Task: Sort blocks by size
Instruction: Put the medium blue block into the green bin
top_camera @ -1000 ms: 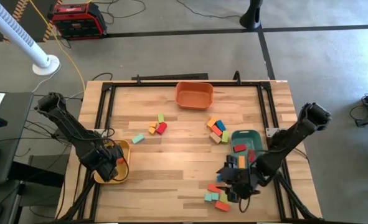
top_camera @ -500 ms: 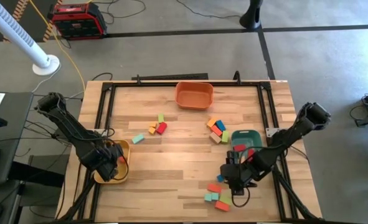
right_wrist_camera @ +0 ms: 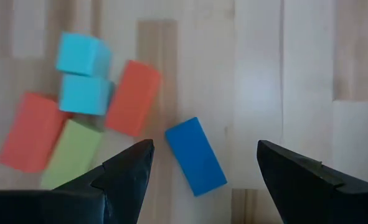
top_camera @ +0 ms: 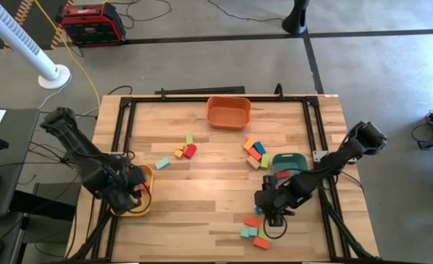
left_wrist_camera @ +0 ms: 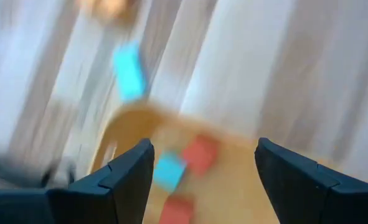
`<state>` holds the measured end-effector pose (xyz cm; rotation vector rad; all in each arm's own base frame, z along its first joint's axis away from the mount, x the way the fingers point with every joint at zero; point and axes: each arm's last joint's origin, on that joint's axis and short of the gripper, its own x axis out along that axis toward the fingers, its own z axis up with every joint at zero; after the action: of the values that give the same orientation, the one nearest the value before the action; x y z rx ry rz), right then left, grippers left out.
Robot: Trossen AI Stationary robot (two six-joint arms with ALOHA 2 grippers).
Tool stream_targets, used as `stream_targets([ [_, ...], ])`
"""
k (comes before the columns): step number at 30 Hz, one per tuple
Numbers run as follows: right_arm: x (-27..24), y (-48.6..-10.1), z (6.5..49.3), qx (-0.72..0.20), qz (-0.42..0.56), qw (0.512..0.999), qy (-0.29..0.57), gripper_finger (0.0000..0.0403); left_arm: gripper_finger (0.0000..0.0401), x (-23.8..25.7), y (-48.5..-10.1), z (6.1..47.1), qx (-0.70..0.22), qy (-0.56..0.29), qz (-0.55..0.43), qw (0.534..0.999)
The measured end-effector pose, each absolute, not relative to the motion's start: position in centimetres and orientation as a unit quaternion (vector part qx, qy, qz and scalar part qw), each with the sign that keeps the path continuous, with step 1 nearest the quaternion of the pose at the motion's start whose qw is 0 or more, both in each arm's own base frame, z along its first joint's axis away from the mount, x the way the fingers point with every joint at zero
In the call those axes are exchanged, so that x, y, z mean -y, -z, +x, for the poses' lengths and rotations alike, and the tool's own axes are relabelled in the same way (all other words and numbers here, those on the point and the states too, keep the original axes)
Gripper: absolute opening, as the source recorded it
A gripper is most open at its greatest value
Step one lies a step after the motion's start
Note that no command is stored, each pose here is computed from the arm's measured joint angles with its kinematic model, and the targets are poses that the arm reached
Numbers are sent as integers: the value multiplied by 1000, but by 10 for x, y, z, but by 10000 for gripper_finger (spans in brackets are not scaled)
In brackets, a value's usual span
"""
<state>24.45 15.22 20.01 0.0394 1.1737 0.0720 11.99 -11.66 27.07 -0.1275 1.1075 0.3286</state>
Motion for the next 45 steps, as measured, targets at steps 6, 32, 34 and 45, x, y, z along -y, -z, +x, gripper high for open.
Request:
stream_targets([
  [6, -154, -164, 255, -621, 10, 783, -37, 317, 267, 136, -304, 136, -369, -73, -20, 926],
  [32, -162, -139, 264, -663, -32, 747, -47, 179, 267, 156, -291, 150, -259, -27, 59, 964],
  [34, -164, -144, 267, -666, -32, 743, -52, 149, 267, 156, -291, 150, -259, -26, 62, 964],
  [45, -171, -208, 283, -671, -38, 741, 16, 148, 267, 156, -290, 149, -262, -27, 67, 962],
])
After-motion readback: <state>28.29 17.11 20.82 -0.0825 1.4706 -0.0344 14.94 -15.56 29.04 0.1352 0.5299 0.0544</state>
